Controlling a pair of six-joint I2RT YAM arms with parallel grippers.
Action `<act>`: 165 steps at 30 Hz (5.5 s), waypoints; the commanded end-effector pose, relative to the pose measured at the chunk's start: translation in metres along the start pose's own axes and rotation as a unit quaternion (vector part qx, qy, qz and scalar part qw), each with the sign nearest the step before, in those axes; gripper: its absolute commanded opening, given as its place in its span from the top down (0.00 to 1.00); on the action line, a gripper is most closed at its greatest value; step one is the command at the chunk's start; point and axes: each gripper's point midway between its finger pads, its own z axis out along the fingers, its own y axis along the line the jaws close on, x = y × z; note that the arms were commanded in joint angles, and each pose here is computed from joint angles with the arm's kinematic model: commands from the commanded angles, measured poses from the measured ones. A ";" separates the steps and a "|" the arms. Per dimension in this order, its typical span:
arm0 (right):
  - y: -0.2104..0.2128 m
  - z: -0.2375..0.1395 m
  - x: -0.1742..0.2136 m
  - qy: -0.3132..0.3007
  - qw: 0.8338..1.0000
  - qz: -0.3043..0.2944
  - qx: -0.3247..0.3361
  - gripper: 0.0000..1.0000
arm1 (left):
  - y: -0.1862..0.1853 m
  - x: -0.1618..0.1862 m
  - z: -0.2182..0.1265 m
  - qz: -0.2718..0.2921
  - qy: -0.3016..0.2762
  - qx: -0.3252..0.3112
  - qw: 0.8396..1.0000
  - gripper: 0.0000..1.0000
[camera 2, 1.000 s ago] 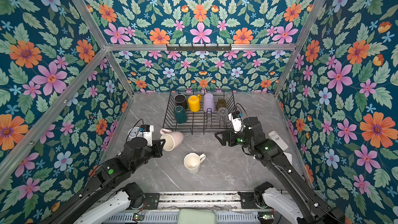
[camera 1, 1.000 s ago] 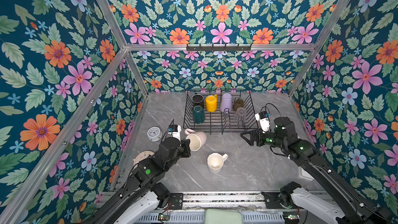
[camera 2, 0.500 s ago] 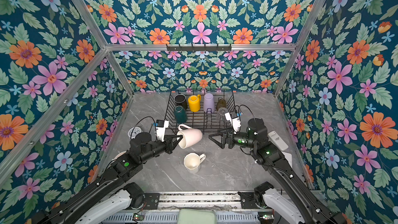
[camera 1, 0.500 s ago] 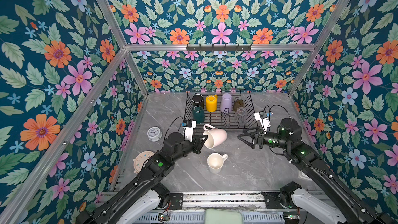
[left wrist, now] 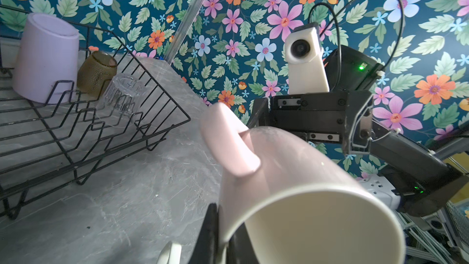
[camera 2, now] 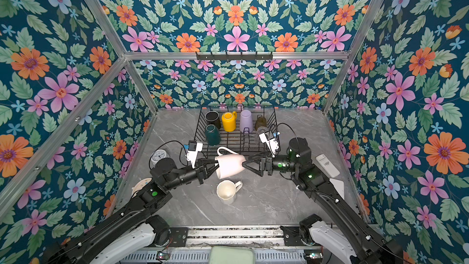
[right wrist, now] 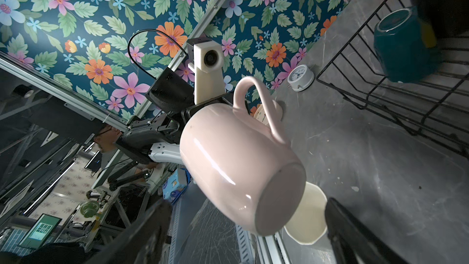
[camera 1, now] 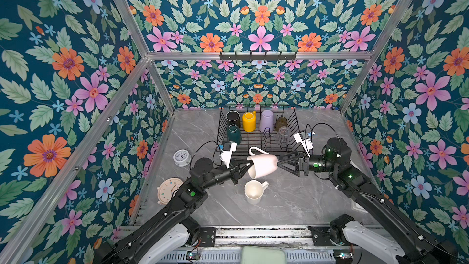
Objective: Load the cups into the dish rack
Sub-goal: 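Lift the pink mug with the left gripper toward the right gripper, then pass the pink mug from the left gripper to the right gripper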
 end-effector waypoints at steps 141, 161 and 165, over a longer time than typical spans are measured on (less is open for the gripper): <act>0.018 0.052 0.012 0.076 0.997 0.004 -0.009 0.32 | -0.042 -0.018 0.005 0.047 -0.026 0.122 0.991 1.00; 0.014 0.056 0.018 0.087 0.996 0.007 -0.004 0.32 | -0.043 -0.018 0.010 0.045 -0.017 0.128 0.991 1.00; 0.011 0.055 0.018 0.082 0.997 0.003 0.007 0.61 | -0.041 -0.018 0.011 0.042 -0.014 0.124 0.991 1.00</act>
